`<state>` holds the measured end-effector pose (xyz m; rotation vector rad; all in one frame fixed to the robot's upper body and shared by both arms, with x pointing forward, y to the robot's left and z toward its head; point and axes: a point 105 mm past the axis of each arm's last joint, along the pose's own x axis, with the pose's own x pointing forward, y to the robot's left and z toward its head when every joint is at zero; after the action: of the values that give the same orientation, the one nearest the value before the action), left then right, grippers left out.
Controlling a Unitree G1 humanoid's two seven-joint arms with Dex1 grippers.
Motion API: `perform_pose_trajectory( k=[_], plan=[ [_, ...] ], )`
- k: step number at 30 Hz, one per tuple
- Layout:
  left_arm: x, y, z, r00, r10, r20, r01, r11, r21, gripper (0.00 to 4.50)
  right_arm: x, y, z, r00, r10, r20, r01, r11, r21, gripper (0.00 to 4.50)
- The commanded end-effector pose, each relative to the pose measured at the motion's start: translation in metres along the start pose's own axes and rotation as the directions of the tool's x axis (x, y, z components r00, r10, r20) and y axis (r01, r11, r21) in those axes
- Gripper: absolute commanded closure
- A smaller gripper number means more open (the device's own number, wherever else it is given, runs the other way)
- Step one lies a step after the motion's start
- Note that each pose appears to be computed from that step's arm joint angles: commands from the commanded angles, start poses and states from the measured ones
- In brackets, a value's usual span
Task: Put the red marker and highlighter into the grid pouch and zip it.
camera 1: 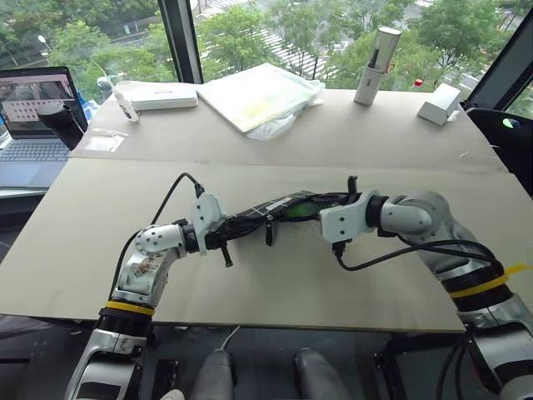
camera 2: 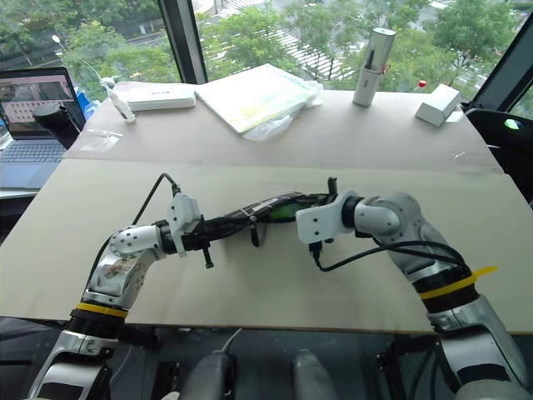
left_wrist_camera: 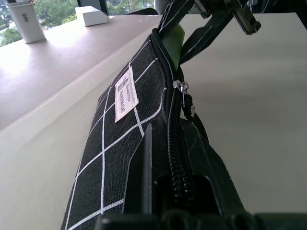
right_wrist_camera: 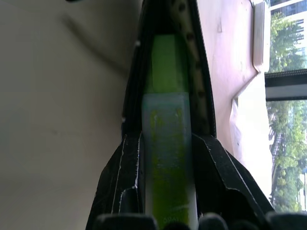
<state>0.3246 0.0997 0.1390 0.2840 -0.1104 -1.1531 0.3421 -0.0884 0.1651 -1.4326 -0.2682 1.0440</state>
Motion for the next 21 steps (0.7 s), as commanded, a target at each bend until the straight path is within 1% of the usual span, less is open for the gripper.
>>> perform_pose_trajectory(
  k=[1,3,5,8,9,10,12,15,17,19,20,21],
  plan=[
    [0.002,0.002,0.014,0.999,-0.005,0.036,0.004,0.999,0.048,4.5,0.014,-0.008,0.022,0.997,-0.023,0.074,0.026,0.999,-0.047,3.51],
    [0.002,0.002,0.014,0.999,-0.005,0.037,0.003,0.999,0.047,4.5,0.022,-0.007,0.033,0.993,-0.023,0.116,0.027,0.999,-0.03,3.51],
    [0.002,0.002,0.014,0.999,-0.003,0.037,0.001,0.999,0.047,4.5,0.024,-0.01,0.034,0.992,-0.044,0.122,0.044,0.999,0.003,2.49],
    [0.001,0.001,0.014,0.999,0.0,0.036,-0.002,0.999,0.046,4.5,0.022,-0.014,0.027,0.993,-0.066,0.099,0.062,0.997,0.045,1.62],
    [0.0,0.001,0.013,0.999,0.002,0.036,-0.003,0.999,0.046,4.5,0.02,-0.018,0.022,0.993,-0.085,0.082,0.081,0.996,0.042,1.28],
    [0.0,0.001,0.013,0.999,0.002,0.035,-0.004,0.999,0.045,4.5,0.018,-0.021,0.019,0.993,-0.098,0.07,0.096,0.995,0.038,0.83],
    [-0.001,0.001,0.012,0.999,0.007,0.032,-0.008,0.999,0.043,4.5,0.009,-0.029,0.005,0.991,-0.128,0.029,0.127,0.991,0.047,0.22],
    [-0.002,0.0,0.01,1.0,0.011,0.028,-0.012,0.999,0.04,4.5,-0.021,-0.048,-0.017,0.967,-0.253,0.023,0.241,0.944,0.227,0.22],
    [-0.002,0.0,0.009,1.0,0.011,0.022,-0.012,0.999,0.042,4.5,-0.036,-0.05,-0.027,0.961,-0.275,0.019,0.255,0.914,0.316,0.22],
    [-0.002,0.0,0.008,1.0,0.01,0.018,-0.011,0.999,0.044,4.5,-0.055,-0.049,-0.037,0.958,-0.287,0.025,0.237,0.832,0.501,0.22],
    [-0.003,0.001,0.007,1.0,0.01,0.017,-0.011,0.999,0.045,4.5,-0.06,-0.049,-0.038,0.957,-0.289,0.036,0.219,0.795,0.565,0.22],
    [-0.003,0.001,0.007,1.0,0.009,0.016,-0.01,0.999,0.045,4.5,-0.07,-0.045,-0.041,0.957,-0.286,0.053,0.18,0.725,0.664,0.22]
  ],
)
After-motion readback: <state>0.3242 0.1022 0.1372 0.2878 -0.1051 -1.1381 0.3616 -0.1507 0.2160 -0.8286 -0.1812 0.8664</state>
